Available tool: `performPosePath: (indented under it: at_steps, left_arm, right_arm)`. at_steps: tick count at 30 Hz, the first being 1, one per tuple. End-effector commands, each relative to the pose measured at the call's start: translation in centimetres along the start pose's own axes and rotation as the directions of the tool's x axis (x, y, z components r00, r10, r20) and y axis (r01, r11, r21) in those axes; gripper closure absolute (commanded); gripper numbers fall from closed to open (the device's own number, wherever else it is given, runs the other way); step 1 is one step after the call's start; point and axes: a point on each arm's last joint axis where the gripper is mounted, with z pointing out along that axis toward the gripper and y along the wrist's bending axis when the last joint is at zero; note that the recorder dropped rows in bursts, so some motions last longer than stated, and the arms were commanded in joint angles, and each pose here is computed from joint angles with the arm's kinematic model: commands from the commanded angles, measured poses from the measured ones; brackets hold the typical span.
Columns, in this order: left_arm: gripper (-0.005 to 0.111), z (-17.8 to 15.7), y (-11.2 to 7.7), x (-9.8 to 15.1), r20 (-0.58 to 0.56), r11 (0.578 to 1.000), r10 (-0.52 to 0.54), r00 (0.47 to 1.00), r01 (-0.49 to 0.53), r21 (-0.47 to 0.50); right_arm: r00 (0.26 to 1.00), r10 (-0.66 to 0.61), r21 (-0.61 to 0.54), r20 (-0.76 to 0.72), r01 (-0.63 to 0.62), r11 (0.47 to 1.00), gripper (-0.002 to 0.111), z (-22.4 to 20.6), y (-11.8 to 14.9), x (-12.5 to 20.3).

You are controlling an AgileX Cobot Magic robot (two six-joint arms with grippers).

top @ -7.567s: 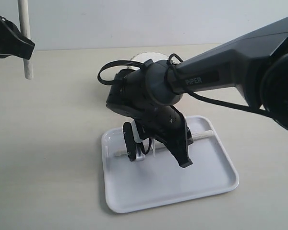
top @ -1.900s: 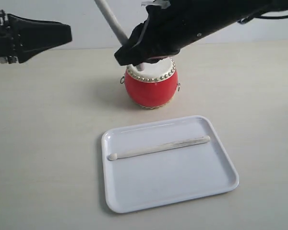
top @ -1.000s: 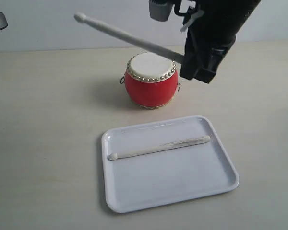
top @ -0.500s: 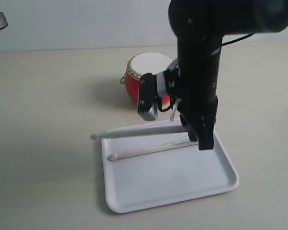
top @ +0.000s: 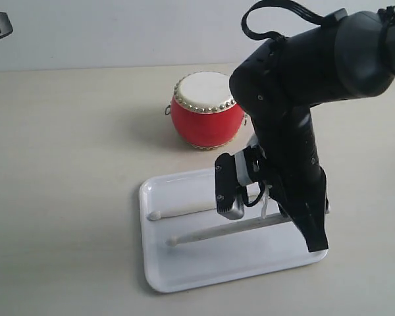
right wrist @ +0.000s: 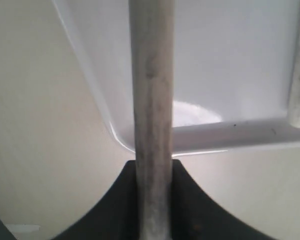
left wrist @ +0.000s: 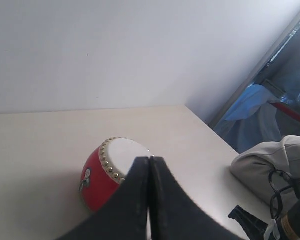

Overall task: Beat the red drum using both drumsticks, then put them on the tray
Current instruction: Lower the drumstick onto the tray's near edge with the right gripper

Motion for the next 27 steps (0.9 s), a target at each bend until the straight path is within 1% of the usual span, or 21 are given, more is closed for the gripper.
performPosePath:
  at_steps: [1, 7, 14, 18, 22, 27]
  left_arm:
    - [0.107, -0.1, -0.3, -0.2, 0.016, 1.0, 0.0, 1.0, 0.0, 0.012]
    - [0.107, -0.1, -0.3, -0.2, 0.017, 1.0, 0.01, 1.0, -0.011, 0.017]
    - [0.107, -0.2, -0.6, -0.2, 0.02, 0.999, 0.01, 1.0, -0.011, 0.047]
    - [0.107, -0.2, -0.6, -0.2, 0.02, 0.999, 0.015, 1.0, -0.016, 0.047]
    - [0.107, -0.2, -0.6, -0.2, 0.016, 0.999, 0.017, 1.0, -0.018, 0.047]
    - [0.107, -0.2, -0.6, -0.2, 0.016, 0.999, 0.017, 1.0, -0.018, 0.047]
  right_arm:
    - [1.0, -0.027, 0.013, -0.005, 0.027, 1.0, 0.108, 0.2, 0.4, -0.9]
    - [0.996, -0.092, 0.041, -0.007, 0.092, 0.995, 0.108, 0.8, 1.0, -2.7]
    - [0.996, -0.091, 0.084, 0.006, 0.09, 0.992, 0.108, 1.2, 0.5, -3.1]
    - [0.995, -0.091, 0.108, 0.036, 0.087, 0.99, 0.107, 1.2, 0.3, -3.4]
    - [0.995, -0.087, 0.103, 0.044, 0.082, 0.991, 0.102, 1.2, 0.4, -3.4]
    - [0.995, -0.071, 0.078, 0.068, 0.065, 0.995, 0.102, 1.2, 0.6, -3.6]
